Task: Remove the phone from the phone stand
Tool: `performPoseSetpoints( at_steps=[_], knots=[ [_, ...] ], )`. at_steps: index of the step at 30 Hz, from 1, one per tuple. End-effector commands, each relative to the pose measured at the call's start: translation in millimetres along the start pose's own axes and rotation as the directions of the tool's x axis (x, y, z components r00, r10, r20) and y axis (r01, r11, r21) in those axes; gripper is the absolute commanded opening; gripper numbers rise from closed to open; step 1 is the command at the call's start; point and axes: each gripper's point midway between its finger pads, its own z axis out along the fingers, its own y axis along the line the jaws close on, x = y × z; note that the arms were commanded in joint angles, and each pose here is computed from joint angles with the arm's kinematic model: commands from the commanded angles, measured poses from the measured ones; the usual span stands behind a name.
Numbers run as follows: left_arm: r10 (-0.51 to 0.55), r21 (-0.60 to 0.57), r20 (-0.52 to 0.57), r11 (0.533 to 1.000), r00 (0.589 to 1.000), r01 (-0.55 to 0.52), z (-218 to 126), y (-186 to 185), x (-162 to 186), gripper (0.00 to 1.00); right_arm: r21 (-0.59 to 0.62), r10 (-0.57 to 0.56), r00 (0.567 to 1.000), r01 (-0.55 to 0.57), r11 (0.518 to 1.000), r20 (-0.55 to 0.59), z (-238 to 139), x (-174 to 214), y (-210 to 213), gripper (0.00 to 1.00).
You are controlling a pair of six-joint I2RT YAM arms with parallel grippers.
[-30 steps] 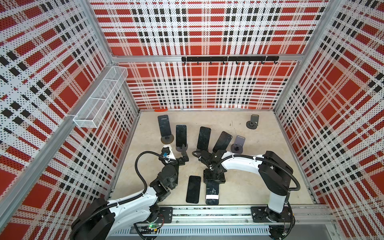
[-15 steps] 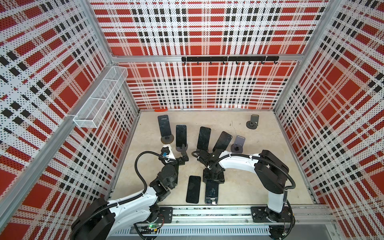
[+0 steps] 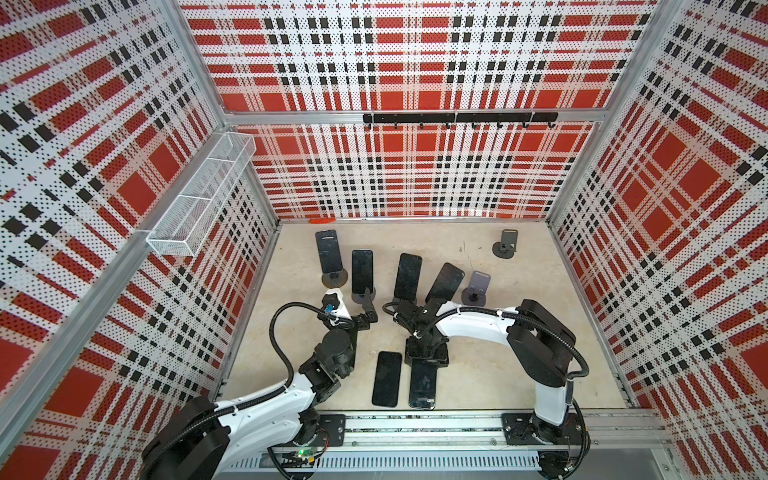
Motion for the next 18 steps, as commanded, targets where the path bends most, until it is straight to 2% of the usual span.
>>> performPoseSetpoints(
  at_steps=[1, 11, 18],
  knots=[
    [0.010, -0.012, -0.007, 1.000, 1.000, -0.011, -0.5, 5.3, 3.5, 0.98, 0.054, -0.009, 0.999, 0.007, 0.999, 0.034, 34.7, -6.3, -3.9, 0.76],
    [0.007, -0.018, 0.001, 1.000, 1.000, -0.007, -1.6, 7.6, -0.2, 0.98, 0.075, -0.007, 0.999, 0.004, 0.997, 0.040, 38.0, -5.8, -6.4, 0.77],
    [0.013, -0.025, -0.004, 1.000, 1.000, -0.013, -1.5, 10.4, 2.3, 0.98, 0.031, 0.016, 0.999, -0.017, 0.999, 0.030, 42.7, -2.6, -2.3, 0.78]
  ],
)
